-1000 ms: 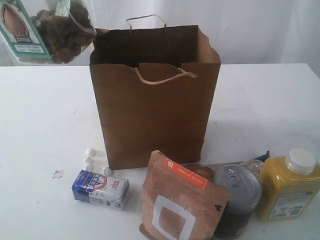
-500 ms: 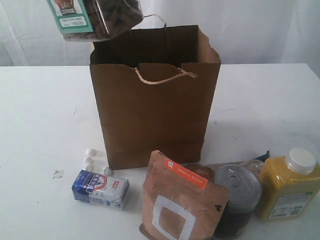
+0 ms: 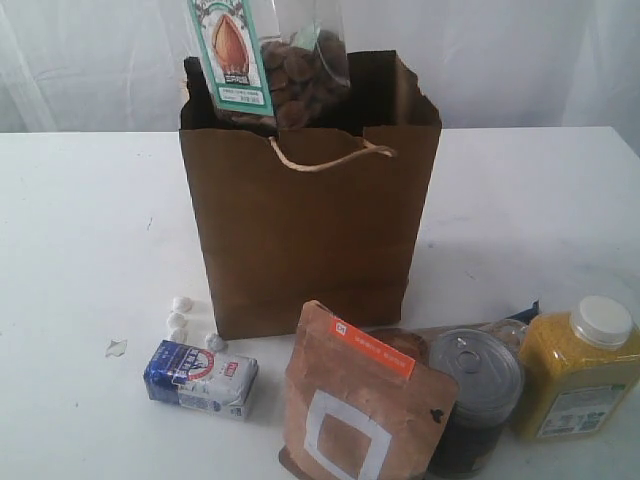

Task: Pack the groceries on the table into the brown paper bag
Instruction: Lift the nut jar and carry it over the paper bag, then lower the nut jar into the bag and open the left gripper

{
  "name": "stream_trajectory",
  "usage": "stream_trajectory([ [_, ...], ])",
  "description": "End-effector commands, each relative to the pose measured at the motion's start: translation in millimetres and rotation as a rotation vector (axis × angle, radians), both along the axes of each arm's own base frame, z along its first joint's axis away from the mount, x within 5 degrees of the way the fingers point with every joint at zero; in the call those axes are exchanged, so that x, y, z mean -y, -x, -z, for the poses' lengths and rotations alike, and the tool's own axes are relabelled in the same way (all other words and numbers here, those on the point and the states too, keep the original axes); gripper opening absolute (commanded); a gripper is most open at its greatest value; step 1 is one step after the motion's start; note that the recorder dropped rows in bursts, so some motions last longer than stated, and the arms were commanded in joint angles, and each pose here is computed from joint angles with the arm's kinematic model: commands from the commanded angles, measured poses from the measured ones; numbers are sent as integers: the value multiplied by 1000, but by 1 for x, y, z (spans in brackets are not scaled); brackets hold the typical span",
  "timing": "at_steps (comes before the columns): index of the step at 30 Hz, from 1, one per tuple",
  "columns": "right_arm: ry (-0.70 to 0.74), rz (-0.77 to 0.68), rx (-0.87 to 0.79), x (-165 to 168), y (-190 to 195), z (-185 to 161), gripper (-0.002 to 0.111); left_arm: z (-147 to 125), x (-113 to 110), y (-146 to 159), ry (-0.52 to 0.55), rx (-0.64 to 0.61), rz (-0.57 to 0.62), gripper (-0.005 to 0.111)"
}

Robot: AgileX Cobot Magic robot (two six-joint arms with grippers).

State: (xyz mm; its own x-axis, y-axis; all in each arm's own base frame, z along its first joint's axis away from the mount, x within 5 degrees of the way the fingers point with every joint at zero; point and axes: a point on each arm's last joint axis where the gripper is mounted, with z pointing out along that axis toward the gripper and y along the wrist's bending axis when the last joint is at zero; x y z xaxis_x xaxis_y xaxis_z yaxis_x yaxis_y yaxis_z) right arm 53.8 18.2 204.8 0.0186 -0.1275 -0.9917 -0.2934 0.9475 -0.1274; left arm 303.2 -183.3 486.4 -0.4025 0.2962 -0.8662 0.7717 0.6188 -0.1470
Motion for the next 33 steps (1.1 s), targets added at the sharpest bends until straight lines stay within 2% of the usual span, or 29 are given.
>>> stream_trajectory([
  [1, 3, 5, 7, 0, 0, 1, 0, -2, 1, -1, -7, 20, -12, 0],
  [8, 3, 5, 7, 0, 0, 1, 0, 8, 2, -11, -40, 9, -29, 0],
  [14, 3, 5, 7, 0, 0, 1, 0, 22, 6, -16, -72, -63, -13, 0],
  [25, 3, 5, 7, 0, 0, 1, 0, 73, 9, -27, -144, -193, -33, 0],
  [33, 3, 5, 7, 0, 0, 1, 0, 96, 10, -31, -165, -232, -43, 0],
])
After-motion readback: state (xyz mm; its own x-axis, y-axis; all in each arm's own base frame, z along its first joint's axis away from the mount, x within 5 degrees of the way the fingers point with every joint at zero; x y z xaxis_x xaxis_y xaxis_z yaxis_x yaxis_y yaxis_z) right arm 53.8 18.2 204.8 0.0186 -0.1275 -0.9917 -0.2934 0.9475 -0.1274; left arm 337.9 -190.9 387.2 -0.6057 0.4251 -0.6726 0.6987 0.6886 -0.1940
